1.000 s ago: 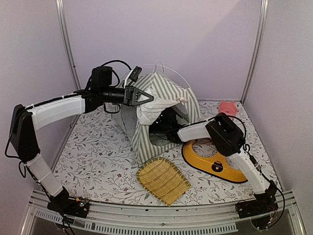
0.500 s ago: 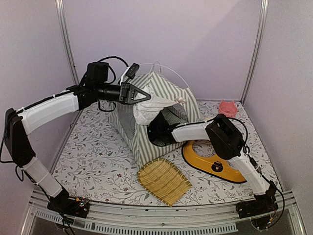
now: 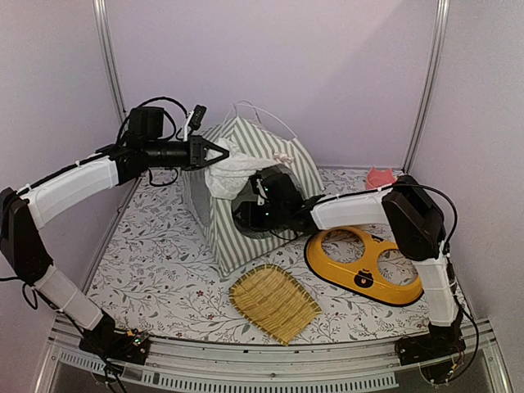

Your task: Set up the pet tent

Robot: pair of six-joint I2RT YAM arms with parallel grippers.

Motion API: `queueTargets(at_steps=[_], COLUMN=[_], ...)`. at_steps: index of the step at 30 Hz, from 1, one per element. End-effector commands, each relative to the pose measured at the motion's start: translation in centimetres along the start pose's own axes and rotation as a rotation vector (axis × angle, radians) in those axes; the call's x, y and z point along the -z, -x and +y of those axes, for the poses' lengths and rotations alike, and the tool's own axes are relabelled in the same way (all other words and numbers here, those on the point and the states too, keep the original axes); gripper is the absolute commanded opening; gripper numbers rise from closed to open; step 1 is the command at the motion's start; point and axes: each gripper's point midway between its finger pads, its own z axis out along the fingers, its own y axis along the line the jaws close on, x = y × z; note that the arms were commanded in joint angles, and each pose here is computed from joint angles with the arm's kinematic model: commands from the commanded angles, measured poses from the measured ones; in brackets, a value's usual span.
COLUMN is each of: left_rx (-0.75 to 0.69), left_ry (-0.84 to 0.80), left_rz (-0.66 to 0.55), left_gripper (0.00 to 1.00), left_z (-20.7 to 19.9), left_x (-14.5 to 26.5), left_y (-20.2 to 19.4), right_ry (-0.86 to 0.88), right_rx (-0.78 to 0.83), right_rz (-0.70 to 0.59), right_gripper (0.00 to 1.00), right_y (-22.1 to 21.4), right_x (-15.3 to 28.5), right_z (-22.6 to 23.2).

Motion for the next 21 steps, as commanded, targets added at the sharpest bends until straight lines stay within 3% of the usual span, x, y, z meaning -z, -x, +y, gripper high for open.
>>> queueTargets(at_steps=[1,12,21], left_rx=[-0.006,0.01,0.021], left_ry=[0.116,0.141,0.122], left_rz=[-0.048,-0.032,-0.015], left_gripper=[0.0,0.0,0.0], left_z=[2.3,3.4,3.5], left_x=[0.9,0.9,0.6], left_y=[0.6,-0.6,-1.3], right_ry=[0.01,-0.238,-0.458], right_rx=[0.121,0.107,-0.002], right_rz=[-0.109,-0.205,-0.201], right_gripper=[0.78,0.71,0.7], right_y=[2.8,4.5,4.1], right_x=[4.3,12.5,16.4], right_z=[4.1,1.6,-5.8])
